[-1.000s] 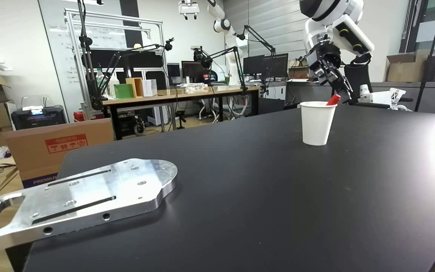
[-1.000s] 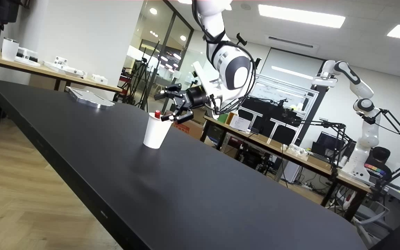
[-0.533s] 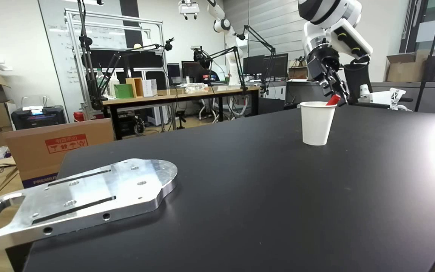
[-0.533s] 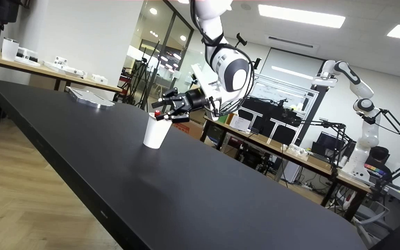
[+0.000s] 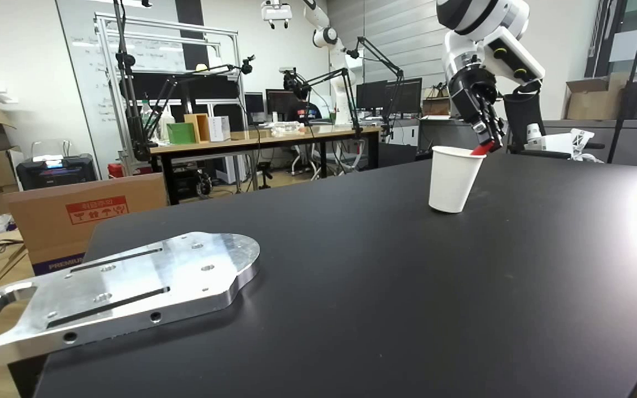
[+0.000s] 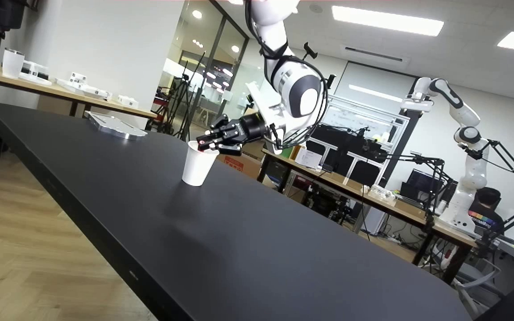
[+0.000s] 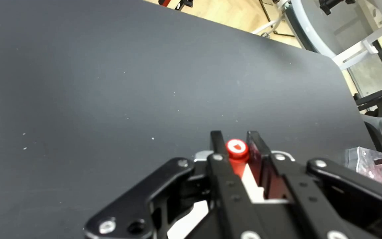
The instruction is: Remove the marker from the cup and put it on the table
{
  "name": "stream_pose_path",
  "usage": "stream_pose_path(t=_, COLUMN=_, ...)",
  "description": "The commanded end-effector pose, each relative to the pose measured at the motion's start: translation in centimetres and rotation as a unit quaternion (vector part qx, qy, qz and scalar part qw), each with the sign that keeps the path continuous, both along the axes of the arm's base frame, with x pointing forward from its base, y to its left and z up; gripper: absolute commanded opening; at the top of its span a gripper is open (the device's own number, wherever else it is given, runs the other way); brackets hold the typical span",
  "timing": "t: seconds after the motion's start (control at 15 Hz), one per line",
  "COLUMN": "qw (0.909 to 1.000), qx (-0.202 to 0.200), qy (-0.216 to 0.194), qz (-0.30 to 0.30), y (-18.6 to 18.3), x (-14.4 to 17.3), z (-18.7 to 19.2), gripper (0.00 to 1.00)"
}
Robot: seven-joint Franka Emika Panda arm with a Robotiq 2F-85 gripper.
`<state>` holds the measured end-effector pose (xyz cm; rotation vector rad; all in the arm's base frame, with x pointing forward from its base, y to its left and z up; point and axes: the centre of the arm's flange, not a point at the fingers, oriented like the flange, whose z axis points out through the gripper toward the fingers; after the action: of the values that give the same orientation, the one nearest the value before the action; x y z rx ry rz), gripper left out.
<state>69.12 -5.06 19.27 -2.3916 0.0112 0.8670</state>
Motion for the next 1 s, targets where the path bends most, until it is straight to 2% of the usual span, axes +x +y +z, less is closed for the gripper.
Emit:
stream_pose_path(t=0.0, qw=1.0, qx=-0.005, qy=0.006, qz=-0.003, y=0.1, x=0.9, z=1.8, gripper=0.05)
stream_pose_path(t=0.4, qw=0.9999, qx=-0.005, qy=-0.007, qz=0.006, y=0.7, x=-0.1, z=5.4, gripper=0.05)
stream_pose_path(t=0.93, qw=0.9986, qx=-0.006, qy=-0.048, qz=0.021, y=1.9, x=-1.7, z=13.3, gripper=0.05)
